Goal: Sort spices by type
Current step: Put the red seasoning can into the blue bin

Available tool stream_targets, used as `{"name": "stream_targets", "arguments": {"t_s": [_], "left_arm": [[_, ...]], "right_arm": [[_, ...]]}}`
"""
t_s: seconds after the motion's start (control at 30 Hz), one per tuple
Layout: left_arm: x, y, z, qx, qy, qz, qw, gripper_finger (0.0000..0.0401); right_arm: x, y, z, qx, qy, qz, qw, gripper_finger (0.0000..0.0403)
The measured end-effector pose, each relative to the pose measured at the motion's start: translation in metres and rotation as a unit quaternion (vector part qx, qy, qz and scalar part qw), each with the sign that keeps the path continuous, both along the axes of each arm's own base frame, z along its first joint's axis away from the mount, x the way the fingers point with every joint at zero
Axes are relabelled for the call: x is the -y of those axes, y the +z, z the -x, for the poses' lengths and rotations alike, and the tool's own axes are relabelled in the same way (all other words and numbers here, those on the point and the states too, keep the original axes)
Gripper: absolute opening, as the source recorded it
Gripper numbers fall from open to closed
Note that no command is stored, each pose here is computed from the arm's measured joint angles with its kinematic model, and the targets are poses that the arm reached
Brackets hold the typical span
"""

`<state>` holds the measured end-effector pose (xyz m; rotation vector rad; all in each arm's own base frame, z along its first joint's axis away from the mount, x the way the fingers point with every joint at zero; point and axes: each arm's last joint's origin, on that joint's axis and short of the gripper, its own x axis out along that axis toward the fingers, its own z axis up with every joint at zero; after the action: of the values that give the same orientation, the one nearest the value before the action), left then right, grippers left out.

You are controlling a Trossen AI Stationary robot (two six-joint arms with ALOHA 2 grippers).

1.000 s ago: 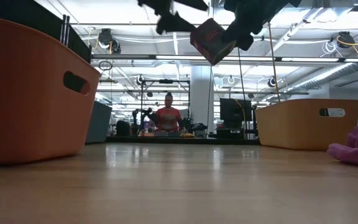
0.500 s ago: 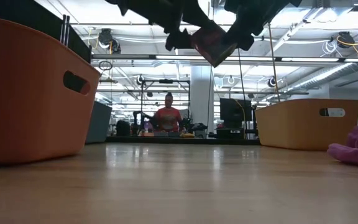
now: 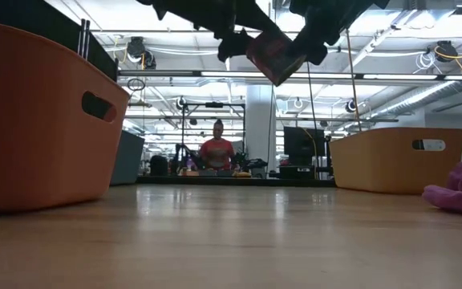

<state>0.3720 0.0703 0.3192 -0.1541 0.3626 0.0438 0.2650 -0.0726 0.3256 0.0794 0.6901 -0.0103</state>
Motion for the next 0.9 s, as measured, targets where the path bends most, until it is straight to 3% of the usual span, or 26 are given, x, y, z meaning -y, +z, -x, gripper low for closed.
{"name": "stream_targets", "arguments": {"t_s": [0.1,0.43,0.7,0.8,0.9], "left_arm": [[0.001,-0.002,0.001,-0.012,-0.010,-0.009,1.000,0.0232],[0.004,-0.003,0.001,-0.018,0.003,-0.010,1.000,0.0229],[-0.003,0.003,0.010,-0.028,0.052,0.008,0.998,0.0229],[-0.006,0.008,0.023,-0.054,0.102,0.017,0.993,0.0229],[-0.013,0.013,0.049,-0.116,0.194,0.026,0.974,0.0229]], "right_arm": [[0.000,0.000,0.000,0.000,0.003,-0.002,1.000,0.0157],[0.000,0.000,0.000,0.001,0.004,0.001,1.000,0.0158],[0.003,0.002,-0.001,0.007,-0.054,-0.003,0.999,0.0313],[0.006,0.002,0.000,0.004,-0.069,-0.006,0.998,0.0331],[0.012,0.001,0.005,-0.007,-0.090,-0.013,0.996,0.0329]]}}
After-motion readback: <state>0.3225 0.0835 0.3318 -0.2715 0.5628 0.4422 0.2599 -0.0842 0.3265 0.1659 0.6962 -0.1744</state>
